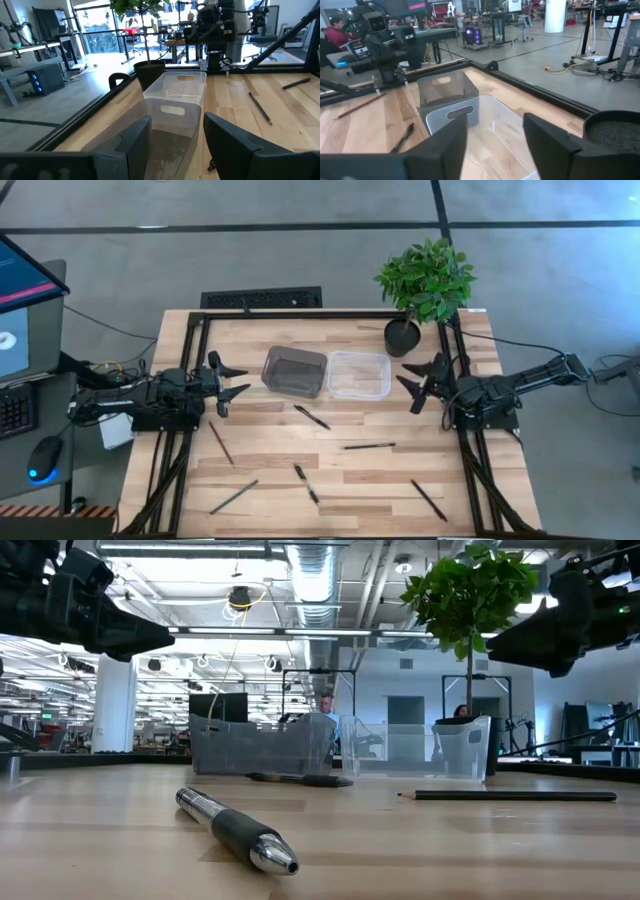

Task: Sort pens & pencils
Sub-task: Put the black colored pencil into the transparent bin

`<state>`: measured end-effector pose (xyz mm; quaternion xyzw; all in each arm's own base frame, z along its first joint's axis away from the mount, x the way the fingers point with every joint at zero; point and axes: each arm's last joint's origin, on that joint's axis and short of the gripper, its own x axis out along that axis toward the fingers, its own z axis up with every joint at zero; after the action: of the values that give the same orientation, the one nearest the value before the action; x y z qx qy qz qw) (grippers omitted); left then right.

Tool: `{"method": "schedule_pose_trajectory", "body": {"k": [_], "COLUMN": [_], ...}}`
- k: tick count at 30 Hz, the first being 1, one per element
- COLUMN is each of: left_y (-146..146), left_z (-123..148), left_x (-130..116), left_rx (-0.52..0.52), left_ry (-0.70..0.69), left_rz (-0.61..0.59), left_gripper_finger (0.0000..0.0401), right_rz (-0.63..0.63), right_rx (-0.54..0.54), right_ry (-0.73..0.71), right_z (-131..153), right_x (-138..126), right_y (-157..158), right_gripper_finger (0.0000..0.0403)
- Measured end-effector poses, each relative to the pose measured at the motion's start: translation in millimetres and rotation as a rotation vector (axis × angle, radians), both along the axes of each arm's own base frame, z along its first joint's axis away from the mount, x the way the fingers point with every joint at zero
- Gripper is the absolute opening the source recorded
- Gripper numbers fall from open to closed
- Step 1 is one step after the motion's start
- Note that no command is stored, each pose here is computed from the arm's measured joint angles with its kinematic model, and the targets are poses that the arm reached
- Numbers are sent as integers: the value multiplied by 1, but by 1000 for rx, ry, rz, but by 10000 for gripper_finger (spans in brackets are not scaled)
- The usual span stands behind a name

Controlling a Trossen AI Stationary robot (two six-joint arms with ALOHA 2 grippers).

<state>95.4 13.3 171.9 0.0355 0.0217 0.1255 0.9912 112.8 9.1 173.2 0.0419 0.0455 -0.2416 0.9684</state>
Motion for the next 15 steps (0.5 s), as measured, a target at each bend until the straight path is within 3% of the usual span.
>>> {"method": "schedule_pose_trajectory", "body": {"k": [5, 7, 10, 15], "left_y": [0, 0, 0, 0], "left_z": [0, 0, 0, 0], "left_x": [0, 0, 0, 0], "left_rx": [0, -1, -1, 0], "left_ry": [0, -1, 0, 0], "left_rz": [0, 0, 0, 0], "left_gripper_finger": [174, 174, 174, 174], "right_rz": [-8, 35, 94, 103], "right_rx": [-22, -81, -156, -188], "right_ry": [-45, -37, -29, 56], "right_z": [6, 13, 31, 68], "right_x": [0, 1, 4, 12], "right_y": [0, 1, 3, 6], "right_gripper_finger": [265, 266, 265, 265]}}
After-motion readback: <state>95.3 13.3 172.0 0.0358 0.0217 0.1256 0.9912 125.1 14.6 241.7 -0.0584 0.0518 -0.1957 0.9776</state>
